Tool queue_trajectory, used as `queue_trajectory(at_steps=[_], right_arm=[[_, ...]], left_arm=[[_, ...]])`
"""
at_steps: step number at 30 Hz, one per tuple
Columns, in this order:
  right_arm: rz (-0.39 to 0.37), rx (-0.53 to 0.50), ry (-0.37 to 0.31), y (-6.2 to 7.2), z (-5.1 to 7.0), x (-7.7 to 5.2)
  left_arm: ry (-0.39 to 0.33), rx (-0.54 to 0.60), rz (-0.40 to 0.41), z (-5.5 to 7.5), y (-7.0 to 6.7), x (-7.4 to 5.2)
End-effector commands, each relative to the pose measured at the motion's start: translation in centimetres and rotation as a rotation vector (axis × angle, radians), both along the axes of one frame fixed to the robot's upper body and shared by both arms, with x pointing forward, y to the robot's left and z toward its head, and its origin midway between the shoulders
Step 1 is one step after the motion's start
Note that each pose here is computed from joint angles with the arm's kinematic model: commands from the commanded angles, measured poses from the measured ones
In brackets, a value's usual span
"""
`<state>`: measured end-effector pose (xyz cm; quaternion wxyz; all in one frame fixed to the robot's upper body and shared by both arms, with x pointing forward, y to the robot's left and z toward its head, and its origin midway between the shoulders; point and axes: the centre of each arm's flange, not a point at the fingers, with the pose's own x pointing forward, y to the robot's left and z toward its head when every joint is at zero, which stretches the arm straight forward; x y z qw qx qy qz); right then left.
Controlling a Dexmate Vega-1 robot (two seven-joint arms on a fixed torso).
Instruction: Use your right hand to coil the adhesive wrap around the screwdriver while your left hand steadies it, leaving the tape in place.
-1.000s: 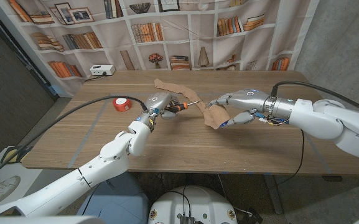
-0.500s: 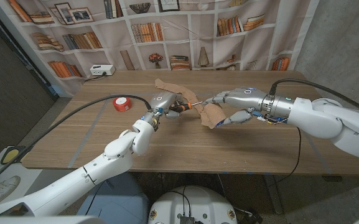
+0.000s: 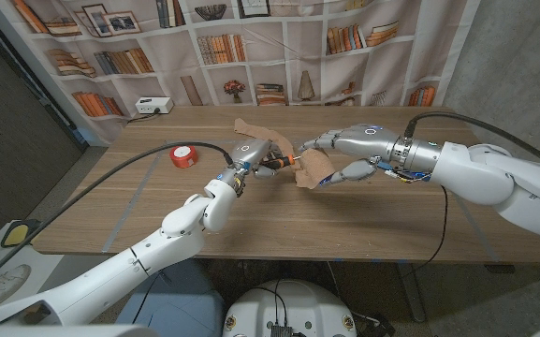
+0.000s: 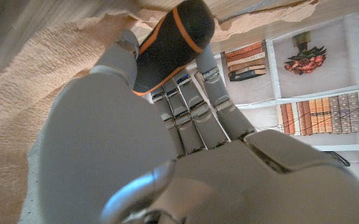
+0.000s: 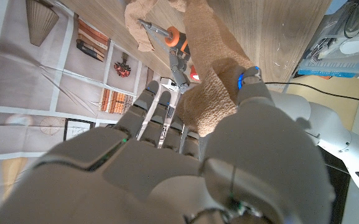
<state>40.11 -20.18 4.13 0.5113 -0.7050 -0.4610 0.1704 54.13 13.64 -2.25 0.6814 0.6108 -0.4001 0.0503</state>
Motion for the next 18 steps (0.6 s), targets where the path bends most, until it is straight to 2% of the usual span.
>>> queue_trajectory(at_steps=[1,7,18], right_arm=[[0.031,0.045,-0.043,0.7,1.2,0.0],[0.046,0.051,-0.059,1.2,1.8,0.1],[0.056,0.134,-0.089,1.3,2.9,0.7]], left_arm=[[0.016,0.019,-0.032,-0.3,-1.0,0.1],[0.019,0.02,-0.03,-0.5,-1.0,0.1],[0.046,0.041,-0.037,-0.9,-1.3,0.1]])
